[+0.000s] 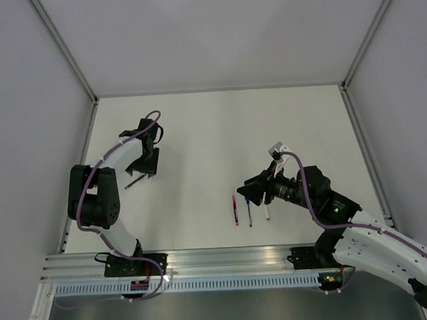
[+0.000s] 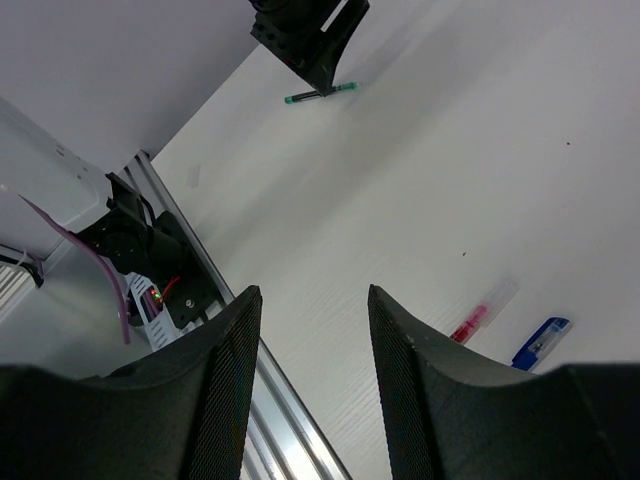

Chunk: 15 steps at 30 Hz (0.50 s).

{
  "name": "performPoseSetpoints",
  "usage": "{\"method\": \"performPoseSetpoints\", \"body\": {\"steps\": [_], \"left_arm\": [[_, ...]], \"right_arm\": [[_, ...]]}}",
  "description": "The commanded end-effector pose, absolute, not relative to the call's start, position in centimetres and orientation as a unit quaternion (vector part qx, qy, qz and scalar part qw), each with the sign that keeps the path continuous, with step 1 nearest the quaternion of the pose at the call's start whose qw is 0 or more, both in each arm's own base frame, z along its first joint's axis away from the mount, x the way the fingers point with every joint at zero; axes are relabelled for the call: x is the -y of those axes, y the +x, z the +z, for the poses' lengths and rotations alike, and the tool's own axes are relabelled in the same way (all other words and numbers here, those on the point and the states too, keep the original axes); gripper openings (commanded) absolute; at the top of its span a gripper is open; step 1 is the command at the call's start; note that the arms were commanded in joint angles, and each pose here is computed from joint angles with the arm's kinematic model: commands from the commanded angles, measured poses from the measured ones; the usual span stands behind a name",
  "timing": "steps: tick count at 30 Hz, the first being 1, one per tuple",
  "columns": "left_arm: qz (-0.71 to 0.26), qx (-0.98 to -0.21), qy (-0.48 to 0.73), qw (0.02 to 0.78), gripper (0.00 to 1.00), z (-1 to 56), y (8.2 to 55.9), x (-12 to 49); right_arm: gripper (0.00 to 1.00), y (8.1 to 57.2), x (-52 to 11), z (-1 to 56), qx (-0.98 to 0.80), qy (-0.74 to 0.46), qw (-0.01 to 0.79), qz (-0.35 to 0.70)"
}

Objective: Insert the pens into the pen caps

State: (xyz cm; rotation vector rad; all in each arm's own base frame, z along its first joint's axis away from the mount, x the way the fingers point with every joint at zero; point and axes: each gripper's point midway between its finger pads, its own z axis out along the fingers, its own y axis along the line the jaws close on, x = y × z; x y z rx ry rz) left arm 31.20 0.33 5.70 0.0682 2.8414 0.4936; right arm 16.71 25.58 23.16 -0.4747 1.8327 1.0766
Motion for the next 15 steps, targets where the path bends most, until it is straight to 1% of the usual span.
{"method": "performPoseSetpoints", "body": {"steps": [1, 5, 9, 12, 15], "left_arm": [[0.124, -0.97, 0.132, 0.163, 0.68, 5.8, 33.8, 1.2], [0.093, -0.969, 0.18, 0.142, 0.68, 4.3, 34.0, 2.3], [0.079, -0.973, 0.188, 0.105, 0.67, 2.0, 33.9, 2.7], [0.083, -0.973, 0.186, 0.104, 0.64, 1.7, 34.6, 2.6], [0.076, -0.973, 0.183, 0.122, 0.64, 2.1, 35.5, 2.5]], "right_arm": [[0.54, 16.7, -25.4, 24.6, -0.73, -0.195, 0.48, 0.445], [0.54, 16.3, -25.4, 24.9, -0.726, -0.197, 0.48, 0.452], [0.54, 16.1, -25.2, 25.1, -0.724, -0.197, 0.481, 0.453], [0.54, 15.9, -25.1, 25.4, -0.72, -0.197, 0.483, 0.457], [0.54, 15.7, -25.0, 25.8, -0.716, -0.197, 0.486, 0.461]]}}
